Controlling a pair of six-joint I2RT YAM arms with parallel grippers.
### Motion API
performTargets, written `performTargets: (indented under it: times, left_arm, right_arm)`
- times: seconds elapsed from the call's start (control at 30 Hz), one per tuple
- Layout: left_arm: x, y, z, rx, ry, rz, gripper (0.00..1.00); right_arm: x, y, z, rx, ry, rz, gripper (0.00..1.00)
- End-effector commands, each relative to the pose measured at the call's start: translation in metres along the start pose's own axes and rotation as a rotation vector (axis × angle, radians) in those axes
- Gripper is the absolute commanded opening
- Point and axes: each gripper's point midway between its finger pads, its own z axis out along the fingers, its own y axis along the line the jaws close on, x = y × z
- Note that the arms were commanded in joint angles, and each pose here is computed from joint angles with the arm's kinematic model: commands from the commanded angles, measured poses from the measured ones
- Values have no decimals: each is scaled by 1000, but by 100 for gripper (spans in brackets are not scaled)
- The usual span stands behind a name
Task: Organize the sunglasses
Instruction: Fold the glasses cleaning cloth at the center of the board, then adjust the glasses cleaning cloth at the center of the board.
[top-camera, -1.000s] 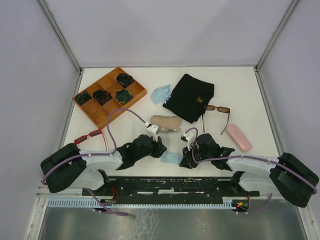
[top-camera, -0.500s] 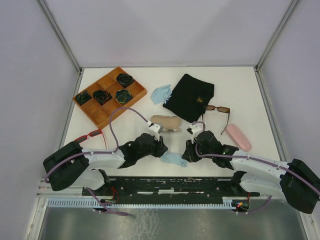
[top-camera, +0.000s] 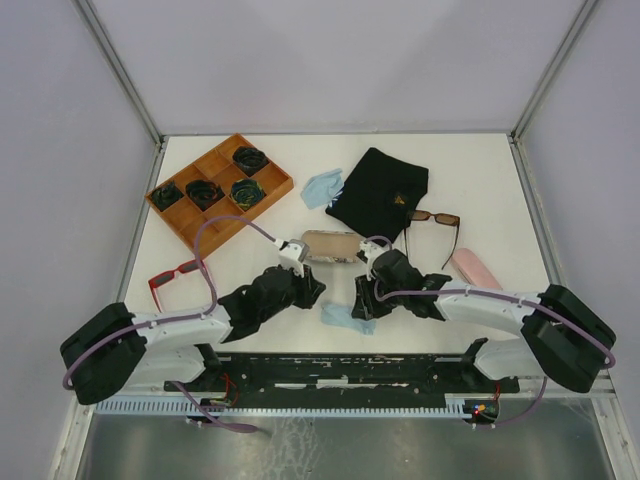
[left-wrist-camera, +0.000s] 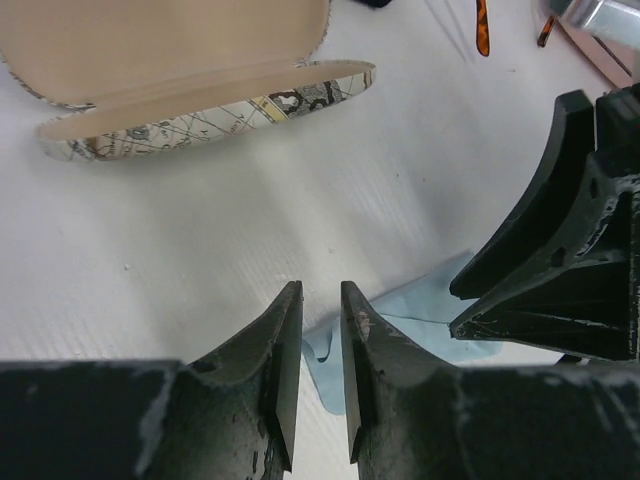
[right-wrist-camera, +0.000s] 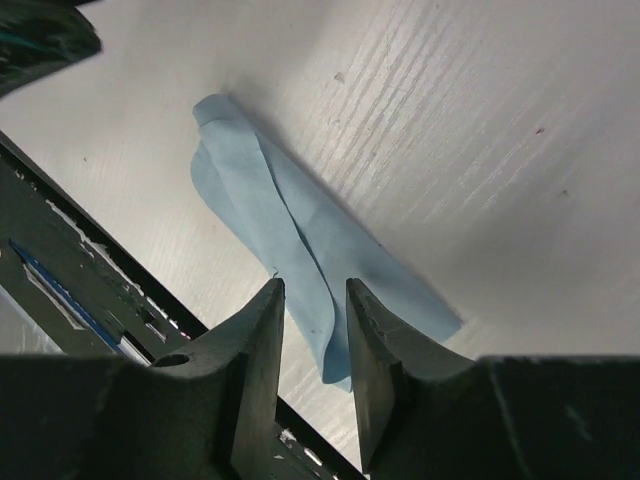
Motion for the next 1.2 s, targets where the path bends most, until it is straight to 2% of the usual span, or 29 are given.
performTargets:
  times: [0.0, 0.43, 1.17]
  left_arm:
    - [-11, 15, -10, -68, -69, -39, 29]
    - [-13, 21, -17, -88, -89, -50, 30]
    - [-9, 23, -17, -91, -83, -52, 30]
  right_arm:
    - [-23, 23, 5, -87, -40, -51, 40]
    - [-33, 22, 25, -79, -24, -89, 46]
    - [-20, 39, 33, -202, 42, -95, 46]
